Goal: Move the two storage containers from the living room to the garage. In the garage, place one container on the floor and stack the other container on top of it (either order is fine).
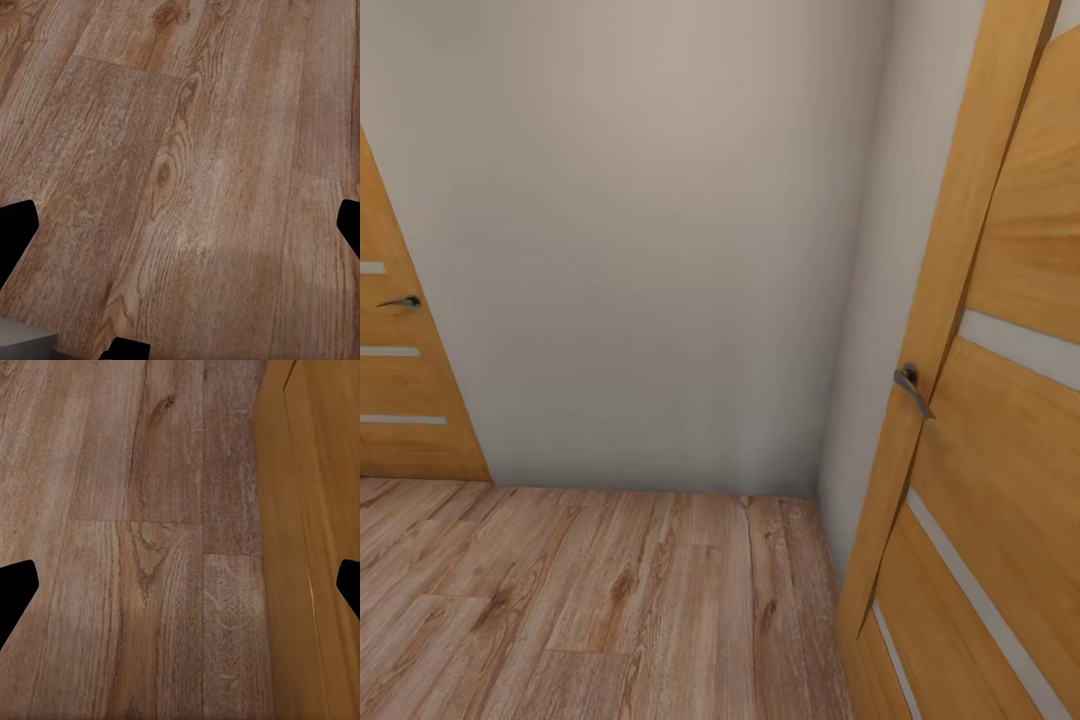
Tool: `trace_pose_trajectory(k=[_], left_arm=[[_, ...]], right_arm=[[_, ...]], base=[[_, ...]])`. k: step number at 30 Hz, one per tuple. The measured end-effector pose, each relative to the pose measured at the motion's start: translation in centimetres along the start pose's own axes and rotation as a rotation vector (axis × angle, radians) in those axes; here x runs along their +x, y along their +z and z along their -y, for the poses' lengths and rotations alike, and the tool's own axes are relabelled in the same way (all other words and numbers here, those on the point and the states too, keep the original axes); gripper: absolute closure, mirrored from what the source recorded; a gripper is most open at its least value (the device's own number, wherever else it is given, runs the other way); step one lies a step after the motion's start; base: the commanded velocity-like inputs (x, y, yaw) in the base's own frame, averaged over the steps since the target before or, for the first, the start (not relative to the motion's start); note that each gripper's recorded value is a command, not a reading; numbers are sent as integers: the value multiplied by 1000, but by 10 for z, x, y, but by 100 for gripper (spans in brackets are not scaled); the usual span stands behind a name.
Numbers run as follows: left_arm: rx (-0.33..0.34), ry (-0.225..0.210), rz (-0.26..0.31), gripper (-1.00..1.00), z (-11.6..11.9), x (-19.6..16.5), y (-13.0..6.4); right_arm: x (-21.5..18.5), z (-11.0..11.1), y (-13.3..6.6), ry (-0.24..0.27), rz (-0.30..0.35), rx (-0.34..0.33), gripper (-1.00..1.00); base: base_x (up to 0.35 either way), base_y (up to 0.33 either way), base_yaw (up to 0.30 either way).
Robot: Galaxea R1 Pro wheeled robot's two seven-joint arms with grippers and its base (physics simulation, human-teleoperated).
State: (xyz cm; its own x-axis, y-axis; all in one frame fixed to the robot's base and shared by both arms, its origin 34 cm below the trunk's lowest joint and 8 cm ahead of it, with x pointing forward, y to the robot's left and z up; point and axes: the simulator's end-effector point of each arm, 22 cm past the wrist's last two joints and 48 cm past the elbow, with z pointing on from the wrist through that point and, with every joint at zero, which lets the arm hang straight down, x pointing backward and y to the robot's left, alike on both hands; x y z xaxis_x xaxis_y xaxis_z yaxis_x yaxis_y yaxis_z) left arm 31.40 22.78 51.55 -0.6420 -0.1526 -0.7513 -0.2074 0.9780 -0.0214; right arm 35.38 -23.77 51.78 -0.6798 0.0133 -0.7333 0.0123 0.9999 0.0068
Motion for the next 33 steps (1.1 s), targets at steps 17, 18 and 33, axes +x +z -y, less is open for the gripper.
trace_pose_trajectory(k=[17, 18, 33], left_arm=[[0, 0, 0, -100, 0, 0, 0], [0, 0, 0, -100, 0, 0, 0], [3, 6, -24, -100, 1, 5, 0]], right_arm=[[0, 0, 0, 0, 0, 0, -100], [0, 0, 0, 0, 0, 0, -100], [0, 0, 0, 0, 0, 0, -100]], base=[[0, 0, 35], [0, 0, 1], [105, 0, 0]])
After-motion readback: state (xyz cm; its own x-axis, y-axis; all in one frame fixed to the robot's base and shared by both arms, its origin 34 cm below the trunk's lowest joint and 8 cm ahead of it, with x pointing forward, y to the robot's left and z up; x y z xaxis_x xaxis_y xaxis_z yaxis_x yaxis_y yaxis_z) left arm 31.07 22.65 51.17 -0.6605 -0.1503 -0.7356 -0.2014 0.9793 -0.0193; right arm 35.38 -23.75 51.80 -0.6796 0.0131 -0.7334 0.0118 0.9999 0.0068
